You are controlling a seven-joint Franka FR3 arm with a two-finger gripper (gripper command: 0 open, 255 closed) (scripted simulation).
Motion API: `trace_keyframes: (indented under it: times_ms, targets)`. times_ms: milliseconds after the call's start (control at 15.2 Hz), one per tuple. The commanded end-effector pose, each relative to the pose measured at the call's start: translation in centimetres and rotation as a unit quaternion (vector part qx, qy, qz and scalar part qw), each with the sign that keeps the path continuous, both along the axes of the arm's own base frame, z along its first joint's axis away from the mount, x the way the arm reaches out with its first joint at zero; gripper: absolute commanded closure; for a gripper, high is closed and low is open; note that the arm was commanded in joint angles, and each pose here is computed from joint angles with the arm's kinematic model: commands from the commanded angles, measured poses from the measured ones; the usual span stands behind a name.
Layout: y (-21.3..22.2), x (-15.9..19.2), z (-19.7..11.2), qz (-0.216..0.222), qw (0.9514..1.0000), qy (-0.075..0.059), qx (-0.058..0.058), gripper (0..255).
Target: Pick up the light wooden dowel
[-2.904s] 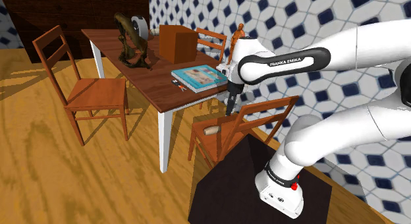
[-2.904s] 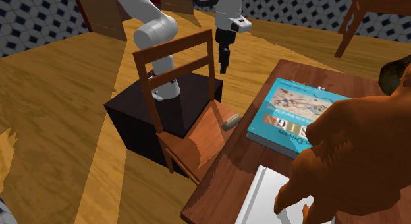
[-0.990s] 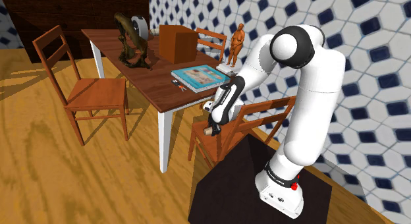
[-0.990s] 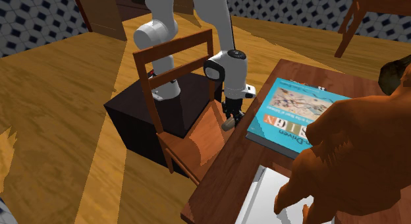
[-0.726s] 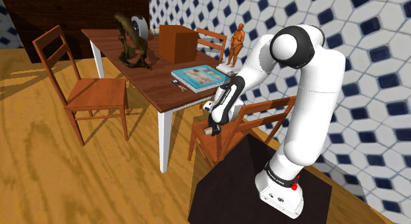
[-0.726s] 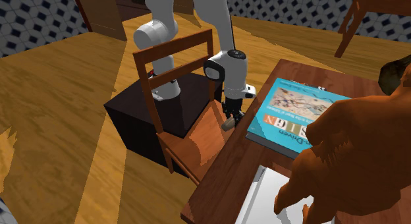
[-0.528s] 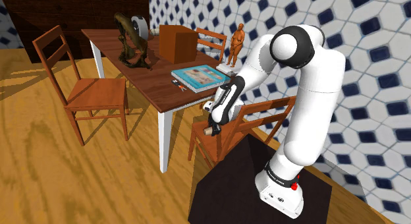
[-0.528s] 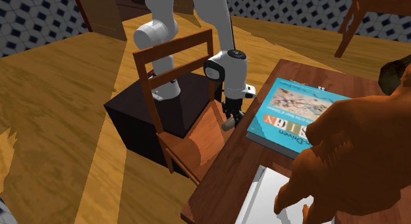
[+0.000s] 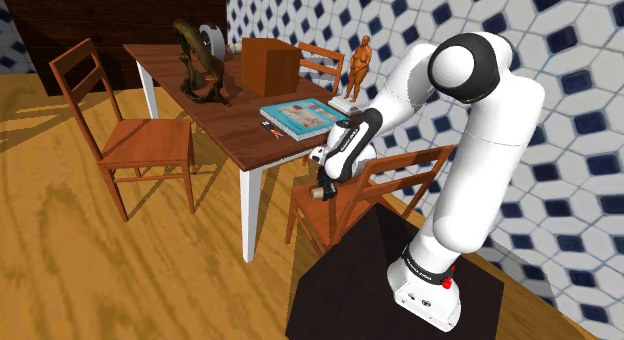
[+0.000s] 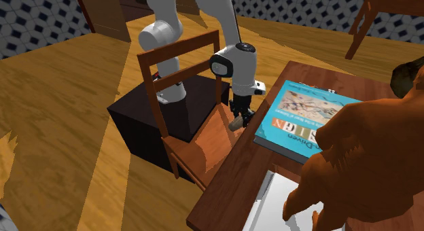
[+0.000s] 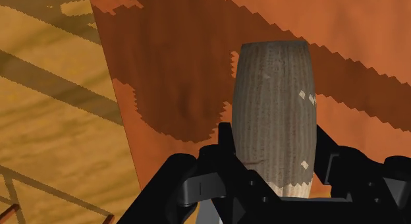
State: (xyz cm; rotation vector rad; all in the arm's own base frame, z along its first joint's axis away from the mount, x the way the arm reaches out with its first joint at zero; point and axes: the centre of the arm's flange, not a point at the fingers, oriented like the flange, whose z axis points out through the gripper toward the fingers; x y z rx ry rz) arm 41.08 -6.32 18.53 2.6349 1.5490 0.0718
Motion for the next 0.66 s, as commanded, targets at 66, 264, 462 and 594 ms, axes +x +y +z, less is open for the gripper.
trace_keyframes:
  times_ms: [66, 264, 462, 594]
  targets:
    - [-0.1, 0.0, 1.6, 0.000, 1.0000, 0.000, 0.000, 255]
    - [-0.1, 0.0, 3.2, 0.000, 1.0000, 0.000, 0.000, 255]
    - [-0.1, 0.0, 4.8, 0.000, 1.0000, 0.000, 0.000, 255]
    - [-0.1, 0.0, 4.9, 0.000, 1.0000, 0.000, 0.000, 255]
